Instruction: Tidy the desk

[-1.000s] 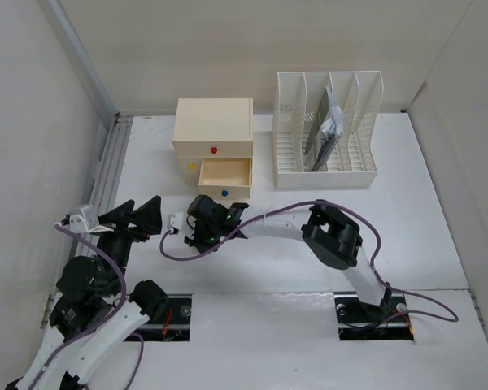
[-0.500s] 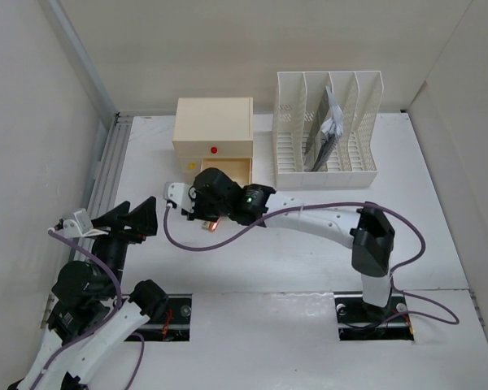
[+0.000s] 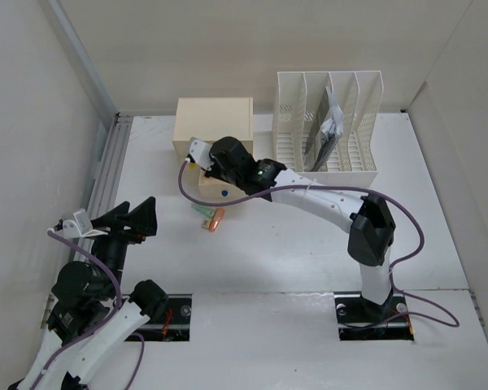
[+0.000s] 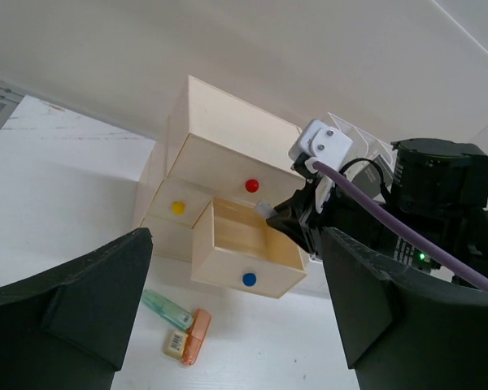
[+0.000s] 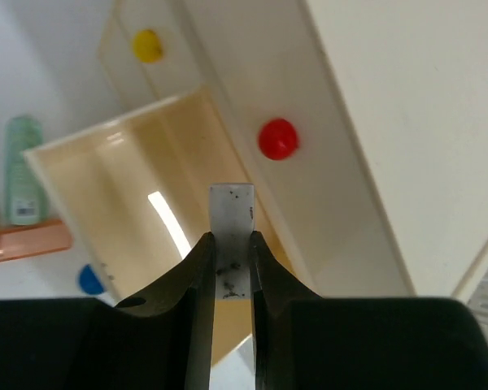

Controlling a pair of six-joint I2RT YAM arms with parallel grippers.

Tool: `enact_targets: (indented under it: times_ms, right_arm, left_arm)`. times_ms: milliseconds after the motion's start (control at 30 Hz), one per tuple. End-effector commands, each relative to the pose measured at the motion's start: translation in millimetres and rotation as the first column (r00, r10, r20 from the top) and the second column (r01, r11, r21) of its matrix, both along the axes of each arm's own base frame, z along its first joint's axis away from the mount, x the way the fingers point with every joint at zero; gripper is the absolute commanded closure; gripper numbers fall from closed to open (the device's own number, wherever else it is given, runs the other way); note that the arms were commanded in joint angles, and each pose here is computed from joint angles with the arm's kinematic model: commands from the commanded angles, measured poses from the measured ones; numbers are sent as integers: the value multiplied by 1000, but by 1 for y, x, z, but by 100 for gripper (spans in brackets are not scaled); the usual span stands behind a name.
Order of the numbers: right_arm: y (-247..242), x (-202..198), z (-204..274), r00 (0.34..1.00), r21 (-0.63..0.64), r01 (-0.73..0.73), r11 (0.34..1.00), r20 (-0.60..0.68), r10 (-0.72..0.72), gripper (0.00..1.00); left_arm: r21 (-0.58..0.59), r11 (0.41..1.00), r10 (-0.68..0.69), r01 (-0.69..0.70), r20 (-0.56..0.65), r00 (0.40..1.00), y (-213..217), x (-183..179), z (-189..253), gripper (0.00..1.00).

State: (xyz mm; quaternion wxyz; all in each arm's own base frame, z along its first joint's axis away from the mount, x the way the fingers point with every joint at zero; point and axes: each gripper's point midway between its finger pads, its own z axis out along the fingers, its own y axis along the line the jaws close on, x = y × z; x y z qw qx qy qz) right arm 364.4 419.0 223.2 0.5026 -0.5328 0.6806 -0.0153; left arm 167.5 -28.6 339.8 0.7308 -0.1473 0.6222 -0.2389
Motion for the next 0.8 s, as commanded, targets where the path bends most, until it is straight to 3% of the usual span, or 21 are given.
enact_targets:
  times_ms: [0, 67, 200, 333, 500, 600, 633, 767]
  right_arm:
    - [-2, 22, 30, 995, 65, 61, 996, 76, -66, 100]
    - [-2, 26, 16, 997, 42, 54, 998, 50, -56, 98]
    - [4, 20, 15, 1000, 48, 7, 999, 23, -8, 63]
    - [6, 10, 20, 999, 60, -41, 997, 0, 41, 56]
    - [5, -7, 47, 994, 120, -110, 987, 4, 110, 56]
    - [17, -35, 41, 952, 110, -294, 949, -50, 301, 62]
    - [25, -60, 27, 897, 120, -412, 903, -123, 425, 72]
    - [39, -107, -7, 718, 120, -649, 751, -229, 658, 85]
  left_arm:
    - [-16, 1000, 10, -10, 15, 1000, 2, 0, 4, 18]
    - [-16, 1000, 10, -10, 15, 1000, 2, 0, 4, 18]
    - [-16, 1000, 10, -10, 15, 1000, 2, 0, 4, 18]
    - [-10, 1000, 10, -10, 8, 1000, 1, 1, 3, 18]
    - [-10, 1000, 10, -10, 8, 1000, 1, 1, 3, 18]
    - [-10, 1000, 10, -10, 8, 1000, 1, 1, 3, 18]
    - [-10, 1000, 10, -10, 8, 1000, 1, 1, 3, 18]
    - [-10, 1000, 10, -10, 8, 1000, 1, 1, 3, 18]
